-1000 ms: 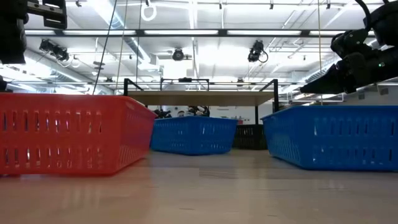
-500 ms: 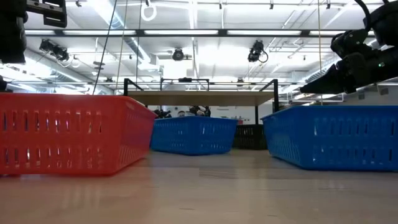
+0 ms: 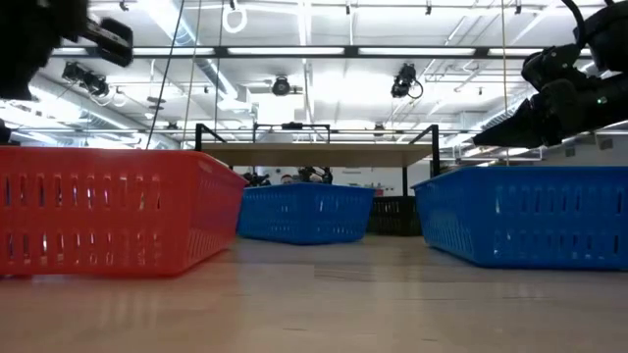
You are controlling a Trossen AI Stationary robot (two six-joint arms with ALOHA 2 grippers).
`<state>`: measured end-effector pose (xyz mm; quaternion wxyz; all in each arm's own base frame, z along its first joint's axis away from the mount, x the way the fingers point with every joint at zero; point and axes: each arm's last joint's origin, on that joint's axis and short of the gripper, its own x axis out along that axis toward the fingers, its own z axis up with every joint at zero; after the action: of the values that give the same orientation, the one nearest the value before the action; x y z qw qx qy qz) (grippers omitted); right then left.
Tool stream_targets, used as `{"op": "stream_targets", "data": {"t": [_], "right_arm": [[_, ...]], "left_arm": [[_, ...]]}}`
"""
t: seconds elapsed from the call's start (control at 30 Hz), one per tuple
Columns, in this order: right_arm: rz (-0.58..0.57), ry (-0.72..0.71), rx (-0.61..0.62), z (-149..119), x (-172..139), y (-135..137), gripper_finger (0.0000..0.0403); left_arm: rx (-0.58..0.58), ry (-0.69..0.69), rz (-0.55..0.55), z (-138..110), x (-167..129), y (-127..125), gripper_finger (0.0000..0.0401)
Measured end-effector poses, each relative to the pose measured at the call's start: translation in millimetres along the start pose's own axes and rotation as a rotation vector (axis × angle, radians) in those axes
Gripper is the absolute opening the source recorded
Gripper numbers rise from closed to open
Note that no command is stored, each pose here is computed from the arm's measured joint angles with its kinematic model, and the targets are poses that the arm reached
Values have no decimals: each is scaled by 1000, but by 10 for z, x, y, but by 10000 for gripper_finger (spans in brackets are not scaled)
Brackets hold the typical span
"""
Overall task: Stack baskets on shelf by color
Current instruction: Put the bottom right black bin on the shelf
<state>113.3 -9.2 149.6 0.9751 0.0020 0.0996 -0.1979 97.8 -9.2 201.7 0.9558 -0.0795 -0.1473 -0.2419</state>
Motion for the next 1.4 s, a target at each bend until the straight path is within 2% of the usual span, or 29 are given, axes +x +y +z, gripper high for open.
{"op": "stream_targets", "data": {"t": [0.17,0.27,0.37,0.47,0.6,0.77,0.9,1.0,1.07,1.23,1.33,1.4], "right_arm": [[89,-49,211,61,-3,26,16],[102,-76,275,93,-6,28,16],[105,-79,281,97,-6,29,16],[106,-76,278,93,-6,29,16],[105,-79,272,96,-6,29,16],[51,-97,286,106,-6,13,16],[70,-172,257,187,-16,11,21],[129,-169,254,378,-43,16,38],[130,-97,262,548,-74,10,59],[38,208,314,952,-149,-10,118],[-38,427,320,1135,-142,2,148],[-109,616,280,1165,-111,16,161]], "left_arm": [[18,-59,322,1,-15,96,35],[13,-73,414,-3,-26,123,48],[38,-58,515,-17,-37,153,66],[56,58,646,52,-19,179,93],[46,220,796,293,39,186,139],[33,349,840,486,152,204,180],[29,432,888,365,216,285,187],[2,493,911,258,254,337,188],[-18,521,915,208,276,360,188],[-28,555,911,151,315,380,188],[11,515,894,189,356,392,188],[48,458,879,247,390,398,188]]}}
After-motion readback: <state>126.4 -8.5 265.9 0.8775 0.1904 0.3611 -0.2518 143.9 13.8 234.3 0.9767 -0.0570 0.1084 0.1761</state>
